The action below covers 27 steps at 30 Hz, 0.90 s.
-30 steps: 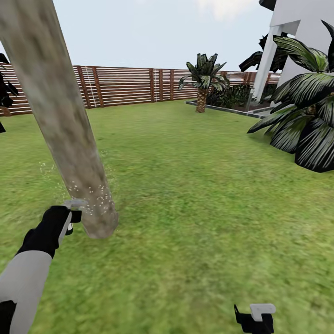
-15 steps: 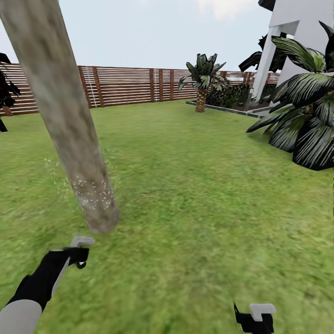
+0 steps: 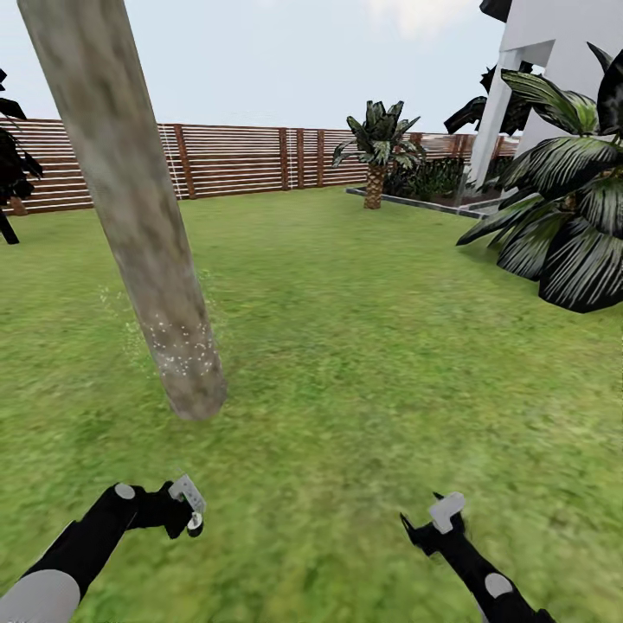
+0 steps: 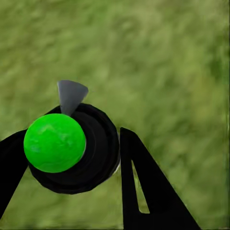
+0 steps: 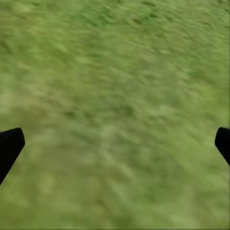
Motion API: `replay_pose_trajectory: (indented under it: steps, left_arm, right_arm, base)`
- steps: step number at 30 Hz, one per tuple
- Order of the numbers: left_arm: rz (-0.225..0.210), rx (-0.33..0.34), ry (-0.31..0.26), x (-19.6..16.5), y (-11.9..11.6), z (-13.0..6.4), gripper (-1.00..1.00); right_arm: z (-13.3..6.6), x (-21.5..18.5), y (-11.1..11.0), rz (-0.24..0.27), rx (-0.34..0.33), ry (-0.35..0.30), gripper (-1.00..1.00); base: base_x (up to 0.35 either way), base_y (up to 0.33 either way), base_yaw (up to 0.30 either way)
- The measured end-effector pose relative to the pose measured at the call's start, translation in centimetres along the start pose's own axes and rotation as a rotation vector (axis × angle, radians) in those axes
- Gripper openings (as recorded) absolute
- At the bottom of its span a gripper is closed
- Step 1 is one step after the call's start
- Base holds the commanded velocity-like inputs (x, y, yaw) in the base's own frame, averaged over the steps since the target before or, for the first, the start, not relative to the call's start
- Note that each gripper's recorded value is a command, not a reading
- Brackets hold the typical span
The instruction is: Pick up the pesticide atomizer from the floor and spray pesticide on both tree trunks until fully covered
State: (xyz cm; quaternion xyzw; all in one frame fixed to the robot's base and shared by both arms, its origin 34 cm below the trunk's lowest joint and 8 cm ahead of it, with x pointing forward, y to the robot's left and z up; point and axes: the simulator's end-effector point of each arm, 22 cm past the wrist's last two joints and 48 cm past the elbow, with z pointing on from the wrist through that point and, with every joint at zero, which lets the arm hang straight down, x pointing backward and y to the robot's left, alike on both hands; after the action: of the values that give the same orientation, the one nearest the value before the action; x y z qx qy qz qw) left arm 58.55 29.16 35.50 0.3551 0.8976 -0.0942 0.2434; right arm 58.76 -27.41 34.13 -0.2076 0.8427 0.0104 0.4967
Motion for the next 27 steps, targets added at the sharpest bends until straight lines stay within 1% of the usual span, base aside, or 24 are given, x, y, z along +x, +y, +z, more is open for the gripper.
replay_pose_trajectory:
  steps: [1,2,3,4,5,6,7,8,9,11,12,14,15,16,18,20,22,23,24,26,27]
  left_arm:
    - [0.042,0.033,0.028,0.3,-1.0,0.3,-1.0]
    - [0.075,0.063,0.052,0.5,-1.9,0.4,-1.0]
    - [0.094,0.081,0.065,0.7,-2.4,0.4,-1.0]
    - [0.104,0.091,0.072,0.8,-2.6,0.4,-1.0]
    - [0.11,0.098,0.076,0.9,-2.8,0.5,-1.0]
    - [0.117,0.106,0.079,0.8,-3.2,0.6,-1.0]
    - [0.122,0.109,0.08,0.7,-3.4,0.7,-1.0]
    - [0.144,0.122,0.09,0.7,-4.0,1.0,-1.0]
    - [0.161,0.13,0.098,0.8,-4.4,1.1,-1.0]
    - [0.213,0.154,0.123,0.9,-5.7,1.6,-1.0]
    - [0.225,0.16,0.128,0.9,-6.0,1.7,-1.0]
    - [0.241,0.174,0.13,0.6,-6.8,2.0,-1.0]
    - [0.245,0.179,0.129,0.5,-7.2,2.1,-1.0]
    - [0.247,0.183,0.127,0.3,-7.5,2.3,-1.0]
    - [0.25,0.186,0.126,0.2,-7.7,2.4,-1.0]
    - [0.252,0.197,0.116,-0.5,-8.5,2.7,-1.0]
    - [0.273,0.203,0.122,-0.9,-9.3,3.1,-1.0]
    - [0.301,0.206,0.135,-1.2,-10.0,3.5,-1.0]
    - [0.321,0.208,0.142,-1.4,-10.6,3.8,-1.0]
    - [0.332,0.217,0.137,-2.1,-11.5,4.1,-1.0]
    - [0.334,0.22,0.134,-2.3,-11.8,4.2,-1.0]
  right_arm:
    - [0.5,-1.1,1.0,-0.032,-0.049,-0.012,1.0]
    - [1.0,-2.2,2.1,-0.066,-0.101,-0.024,1.0]
    - [1.4,-3.3,3.4,-0.098,-0.156,-0.035,1.0]
    - [1.7,-4.3,4.5,-0.125,-0.212,-0.042,1.0]
    - [1.8,-5.0,5.4,-0.143,-0.263,-0.043,1.0]
    - [1.8,-5.9,6.7,-0.158,-0.339,-0.041,1.0]
    - [1.7,-6.1,7.0,-0.162,-0.359,-0.04,1.0]
    - [1.6,-6.2,7.4,-0.165,-0.379,-0.04,1.0]
    - [1.6,-6.2,7.5,-0.167,-0.385,-0.039,1.0]
    - [1.5,-6.3,8.1,-0.177,-0.406,-0.038,1.0]
    - [1.4,-6.2,8.7,-0.188,-0.425,-0.037,1.0]
    - [0.9,-6.1,12.3,-0.246,-0.528,-0.033,1.0]
    - [0.6,-6.2,14.2,-0.269,-0.571,-0.036,-1.0]
    - [0.5,-6.6,16.1,-0.283,-0.609,-0.044,-1.0]
    - [0.3,-6.9,17.5,-0.289,-0.633,-0.052,-1.0]
    - [0.1,-7.5,19.5,-0.289,-0.674,-0.064,-1.0]
    - [-0.1,-8.1,20.2,-0.293,-0.695,-0.075,-1.0]
    - [-0.2,-8.4,20.4,-0.298,-0.701,-0.082,-1.0]
    - [-0.3,-8.7,21.2,-0.31,-0.716,-0.089,-1.0]
    - [-0.6,-9.1,23.0,-0.325,-0.752,-0.1,-1.0]
    - [-0.7,-9.2,23.4,-0.329,-0.761,-0.103,-1.0]
  base:
    - [-0.001,0.0,0.0]
    - [0.0,0.0,0.0]
    - [0.0,0.0,0.0]
    - [0.0,0.0,0.0]
    - [0.0,0.0,0.0]
    - [0.0,0.0,0.0]
    - [0.0,0.0,0.0]
    - [0.0,0.0,0.0]
    - [0.0,0.0,0.0]
    - [0.0,0.0,0.0]
    - [0.0,0.0,0.0]
    - [0.0,0.0,0.0]
    - [0.0,0.0,0.0]
    - [0.0,0.0,0.0]
    - [0.0,0.0,0.0]
    - [0.0,0.0,0.0]
    - [0.0,0.0,0.0]
    - [0.0,0.0,0.0]
    - [0.0,0.0,0.0]
    - [0.0,0.0,0.0]
    - [0.0,0.0,0.0]
